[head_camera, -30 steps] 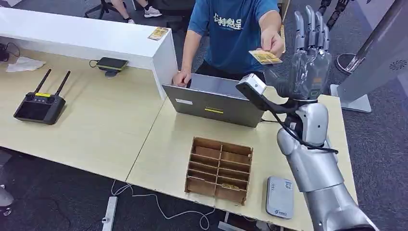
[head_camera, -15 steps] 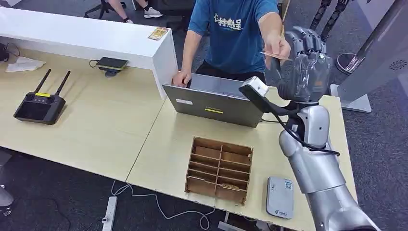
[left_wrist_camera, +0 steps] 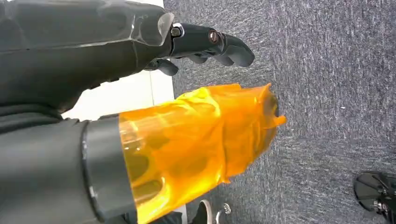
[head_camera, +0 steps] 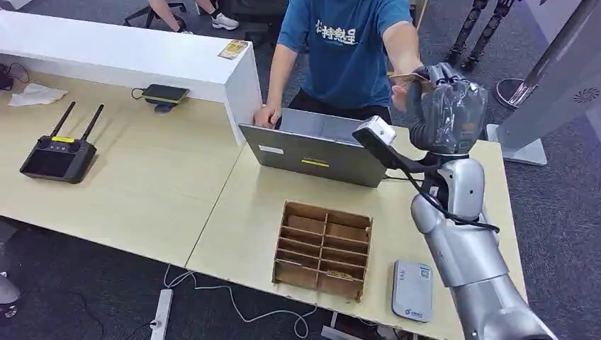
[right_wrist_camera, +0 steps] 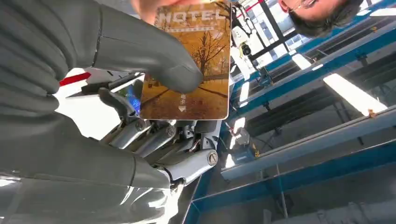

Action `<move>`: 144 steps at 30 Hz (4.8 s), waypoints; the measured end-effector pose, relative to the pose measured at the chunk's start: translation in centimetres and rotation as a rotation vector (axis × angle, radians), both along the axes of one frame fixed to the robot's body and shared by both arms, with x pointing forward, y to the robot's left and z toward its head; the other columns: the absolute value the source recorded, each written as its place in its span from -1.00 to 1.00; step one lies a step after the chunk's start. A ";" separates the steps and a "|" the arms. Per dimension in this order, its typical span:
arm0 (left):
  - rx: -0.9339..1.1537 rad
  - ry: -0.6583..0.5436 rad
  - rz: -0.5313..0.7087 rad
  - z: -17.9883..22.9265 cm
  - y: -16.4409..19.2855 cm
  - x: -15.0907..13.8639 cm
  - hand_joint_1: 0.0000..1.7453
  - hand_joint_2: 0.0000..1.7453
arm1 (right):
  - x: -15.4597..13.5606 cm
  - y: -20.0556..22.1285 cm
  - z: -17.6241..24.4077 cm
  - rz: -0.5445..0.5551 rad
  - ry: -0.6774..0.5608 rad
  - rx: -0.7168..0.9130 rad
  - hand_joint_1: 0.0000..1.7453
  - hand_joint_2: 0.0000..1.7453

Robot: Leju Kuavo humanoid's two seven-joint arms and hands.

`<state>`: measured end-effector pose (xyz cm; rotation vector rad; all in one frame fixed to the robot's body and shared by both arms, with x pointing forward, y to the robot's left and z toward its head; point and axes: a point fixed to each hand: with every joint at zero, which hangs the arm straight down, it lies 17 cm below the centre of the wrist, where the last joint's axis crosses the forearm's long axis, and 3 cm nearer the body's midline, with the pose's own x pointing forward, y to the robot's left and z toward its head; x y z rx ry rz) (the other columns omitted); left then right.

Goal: Pass the card to the sensor for recognition and then transmit it.

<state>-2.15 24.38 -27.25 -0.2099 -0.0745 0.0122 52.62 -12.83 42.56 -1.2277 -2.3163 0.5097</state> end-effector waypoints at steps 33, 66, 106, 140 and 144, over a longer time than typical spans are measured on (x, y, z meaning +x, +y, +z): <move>-0.068 0.029 0.280 1.9 -4.9 0.0 -1.00 -1.00 | -6.6 -8.5 -22.6 0.213 0.587 0.641 1.00 1.00; -0.041 0.028 0.328 1.8 -4.2 0.2 -1.00 -1.00 | -15.1 -15.8 -35.8 -0.087 0.878 0.620 1.00 1.00; -0.059 0.038 0.316 1.9 -4.5 -0.5 -1.00 -1.00 | -15.2 -13.3 -38.3 -0.071 1.052 0.462 1.00 1.00; -0.059 0.043 0.269 2.1 -4.1 -1.1 -1.00 -1.00 | -10.7 -10.5 -36.2 -0.043 0.955 0.259 1.00 1.00; -0.059 0.039 0.259 2.1 -4.0 -1.1 -1.00 -1.00 | -9.3 -10.0 -33.5 -0.026 0.872 0.268 1.00 1.00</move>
